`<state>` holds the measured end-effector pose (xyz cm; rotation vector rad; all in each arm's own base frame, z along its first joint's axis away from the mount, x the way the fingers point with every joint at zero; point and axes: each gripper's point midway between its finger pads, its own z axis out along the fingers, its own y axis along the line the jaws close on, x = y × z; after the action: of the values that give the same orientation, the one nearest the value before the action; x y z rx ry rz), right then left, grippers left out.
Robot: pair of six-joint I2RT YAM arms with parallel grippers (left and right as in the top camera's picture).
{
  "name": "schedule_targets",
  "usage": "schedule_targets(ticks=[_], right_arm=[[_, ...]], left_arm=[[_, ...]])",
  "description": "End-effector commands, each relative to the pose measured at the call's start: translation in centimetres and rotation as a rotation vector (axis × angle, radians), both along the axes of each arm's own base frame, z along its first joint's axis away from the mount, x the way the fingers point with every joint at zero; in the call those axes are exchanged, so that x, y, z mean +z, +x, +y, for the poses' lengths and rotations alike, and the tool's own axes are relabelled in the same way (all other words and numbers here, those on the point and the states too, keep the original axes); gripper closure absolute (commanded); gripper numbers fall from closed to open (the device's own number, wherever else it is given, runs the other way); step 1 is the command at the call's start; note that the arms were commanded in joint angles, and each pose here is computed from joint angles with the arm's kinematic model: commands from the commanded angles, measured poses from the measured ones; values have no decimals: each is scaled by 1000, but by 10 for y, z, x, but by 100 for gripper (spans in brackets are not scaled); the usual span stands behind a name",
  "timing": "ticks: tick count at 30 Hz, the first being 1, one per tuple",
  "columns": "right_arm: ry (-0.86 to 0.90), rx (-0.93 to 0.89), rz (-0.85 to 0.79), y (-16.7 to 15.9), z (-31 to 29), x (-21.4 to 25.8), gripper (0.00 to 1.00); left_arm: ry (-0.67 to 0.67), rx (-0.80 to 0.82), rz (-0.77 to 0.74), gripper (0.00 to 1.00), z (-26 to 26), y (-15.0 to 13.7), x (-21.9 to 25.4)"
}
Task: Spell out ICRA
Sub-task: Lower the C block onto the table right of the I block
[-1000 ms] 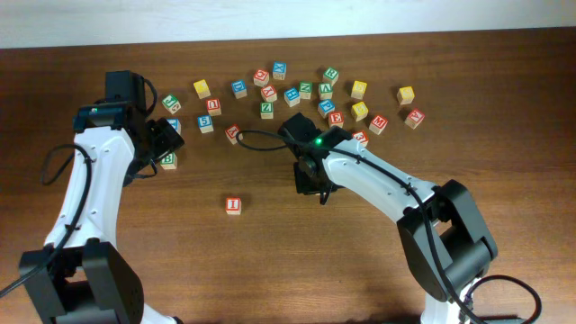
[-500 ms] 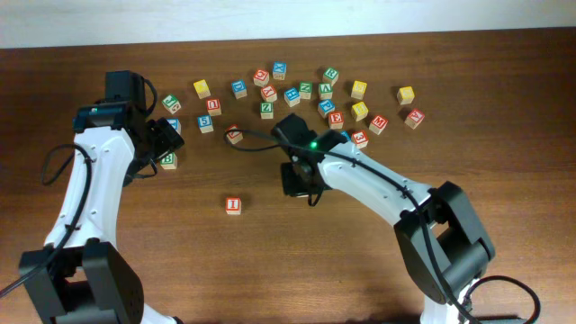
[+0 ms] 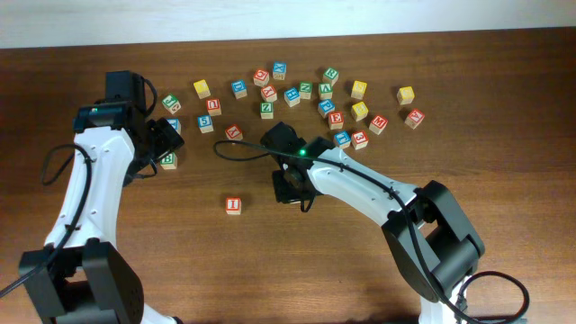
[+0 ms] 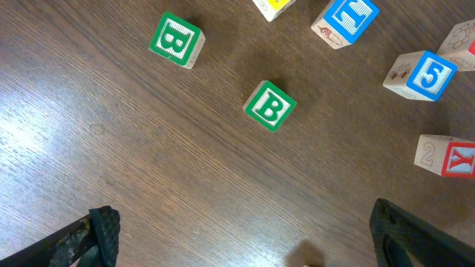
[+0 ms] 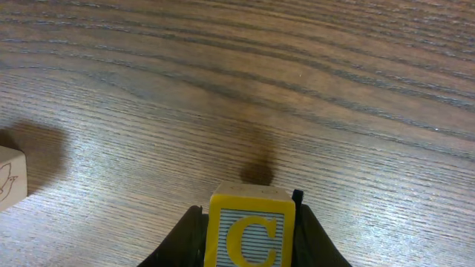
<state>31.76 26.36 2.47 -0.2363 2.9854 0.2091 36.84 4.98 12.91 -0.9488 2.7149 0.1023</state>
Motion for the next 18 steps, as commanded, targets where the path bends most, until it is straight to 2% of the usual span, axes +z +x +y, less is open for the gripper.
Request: schedule_targets(ticks=[1,3,8,9,14,18], right_arm=[[-4,-3,16,-4,0,-6,70],[-4,-3,15,-4,0,-6,66],[-4,-3,15,-4,0,-6,46],[-4,-3,15,-4,0,-6,35],[-3,-3,13,-4,1,-5,12],[2,-3,8,-2,2,-5,9]], left_arm=[[9,10,10,1,2,-1,-3],[9,10,11,1,2,-1,-3],[9,10,10,1,2,-1,-3],[9,10,10,1,2,-1,-3],[9,10,10,1,2,-1,-3],[9,10,10,1,2,-1,-3]])
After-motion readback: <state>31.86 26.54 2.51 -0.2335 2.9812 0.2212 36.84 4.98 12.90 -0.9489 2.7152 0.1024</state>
